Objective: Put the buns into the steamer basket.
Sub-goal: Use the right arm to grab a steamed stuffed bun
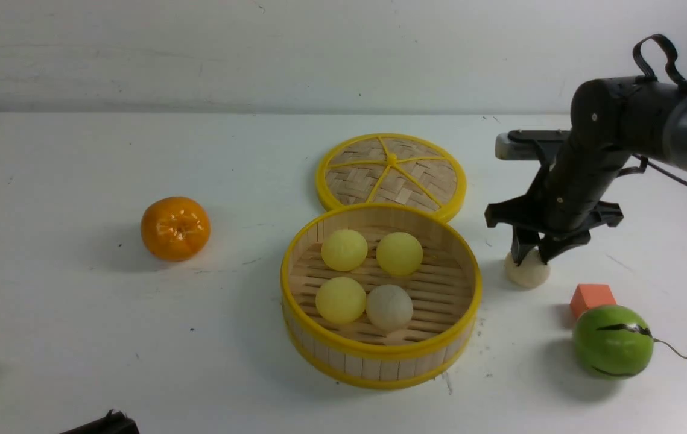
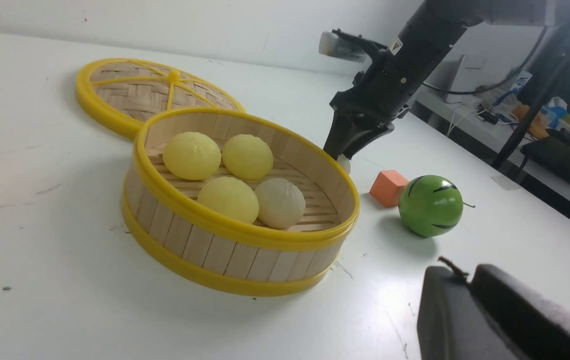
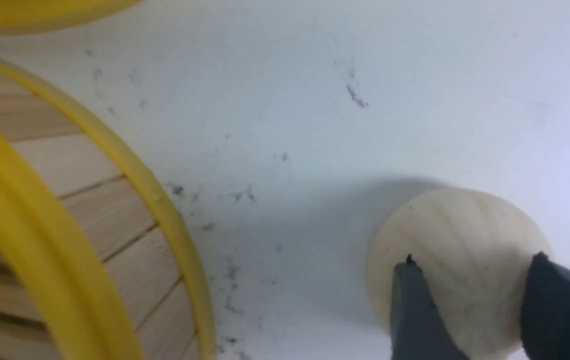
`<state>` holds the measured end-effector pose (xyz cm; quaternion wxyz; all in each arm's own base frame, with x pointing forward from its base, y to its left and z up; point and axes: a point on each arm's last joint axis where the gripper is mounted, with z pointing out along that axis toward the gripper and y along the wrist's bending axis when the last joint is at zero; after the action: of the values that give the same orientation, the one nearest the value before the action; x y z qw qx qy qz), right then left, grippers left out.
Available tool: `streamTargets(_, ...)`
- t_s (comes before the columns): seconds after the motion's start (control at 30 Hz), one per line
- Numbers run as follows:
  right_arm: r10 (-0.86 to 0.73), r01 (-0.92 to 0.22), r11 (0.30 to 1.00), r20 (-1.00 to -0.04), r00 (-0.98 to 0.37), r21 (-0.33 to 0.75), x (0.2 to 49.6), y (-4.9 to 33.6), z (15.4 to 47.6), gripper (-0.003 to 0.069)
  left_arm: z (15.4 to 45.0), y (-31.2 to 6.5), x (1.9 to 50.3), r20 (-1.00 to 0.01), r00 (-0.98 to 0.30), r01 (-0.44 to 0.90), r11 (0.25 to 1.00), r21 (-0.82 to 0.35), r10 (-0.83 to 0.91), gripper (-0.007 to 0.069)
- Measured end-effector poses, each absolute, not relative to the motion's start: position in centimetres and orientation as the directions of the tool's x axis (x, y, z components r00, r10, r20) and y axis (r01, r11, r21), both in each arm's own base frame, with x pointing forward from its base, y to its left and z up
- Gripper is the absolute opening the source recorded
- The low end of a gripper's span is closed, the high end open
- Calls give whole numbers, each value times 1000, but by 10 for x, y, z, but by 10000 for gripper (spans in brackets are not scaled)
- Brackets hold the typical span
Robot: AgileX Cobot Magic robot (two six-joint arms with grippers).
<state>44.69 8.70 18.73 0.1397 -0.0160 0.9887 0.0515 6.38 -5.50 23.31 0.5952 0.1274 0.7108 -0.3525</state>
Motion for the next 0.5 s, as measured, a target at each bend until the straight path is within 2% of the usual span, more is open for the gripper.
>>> streamTargets(0.3, -19, -49, 994, -283, -959, 97, 449, 87, 187, 281, 233, -55, 64, -936, -259, 601, 719, -349, -238, 64)
streamTargets(0.5, -32, -60, 994, -284, -958, 92, 449, 87, 187, 97, 233, -55, 64, -936, -260, 601, 719, -349, -237, 72)
